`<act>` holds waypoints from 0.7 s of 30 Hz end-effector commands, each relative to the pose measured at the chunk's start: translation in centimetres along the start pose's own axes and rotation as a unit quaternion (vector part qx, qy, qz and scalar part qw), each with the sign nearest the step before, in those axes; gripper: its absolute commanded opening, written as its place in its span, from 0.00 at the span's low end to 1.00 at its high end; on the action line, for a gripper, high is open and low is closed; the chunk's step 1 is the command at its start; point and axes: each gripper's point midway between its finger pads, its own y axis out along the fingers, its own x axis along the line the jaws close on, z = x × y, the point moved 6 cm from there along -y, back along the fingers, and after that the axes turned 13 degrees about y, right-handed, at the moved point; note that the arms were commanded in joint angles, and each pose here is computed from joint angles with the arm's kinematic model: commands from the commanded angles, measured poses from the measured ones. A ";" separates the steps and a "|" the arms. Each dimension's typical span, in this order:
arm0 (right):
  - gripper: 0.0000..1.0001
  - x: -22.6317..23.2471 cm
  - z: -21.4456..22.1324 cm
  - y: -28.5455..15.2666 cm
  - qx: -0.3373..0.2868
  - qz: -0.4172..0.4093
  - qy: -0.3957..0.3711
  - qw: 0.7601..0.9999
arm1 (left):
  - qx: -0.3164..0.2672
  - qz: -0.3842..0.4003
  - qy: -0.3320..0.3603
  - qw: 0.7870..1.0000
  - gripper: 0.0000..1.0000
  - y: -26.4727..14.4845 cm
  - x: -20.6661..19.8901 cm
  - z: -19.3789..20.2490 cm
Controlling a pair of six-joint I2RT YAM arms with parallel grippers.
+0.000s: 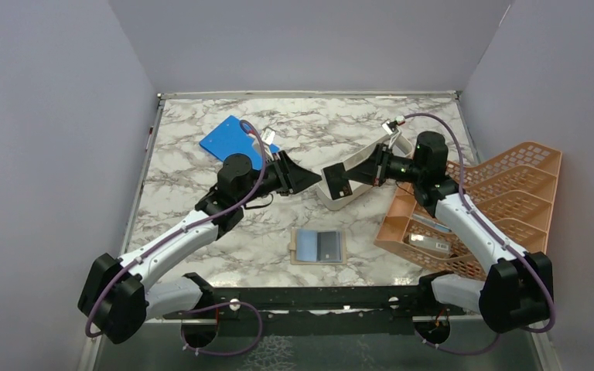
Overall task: Put the credit cards into the card holder
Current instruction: Place the credit card in the storage box.
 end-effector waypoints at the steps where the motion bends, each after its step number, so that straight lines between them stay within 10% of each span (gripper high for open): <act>1: 0.01 1.6 -0.3 -0.3 -0.003 -0.037 -0.025 0.999 | -0.018 0.028 0.009 0.999 0.45 0.7 -1.0 -1.5; 11: 0.02 1.7 -0.1 -0.1 0.022 -0.054 -0.022 0.998 | 0.024 0.055 0.036 0.998 0.44 2.5 0.3 -0.1; 21: 0.02 1.7 0.7 -0.1 0.035 -0.091 0.008 0.995 | -0.002 0.128 0.055 0.990 0.23 2.0 -1.4 -0.5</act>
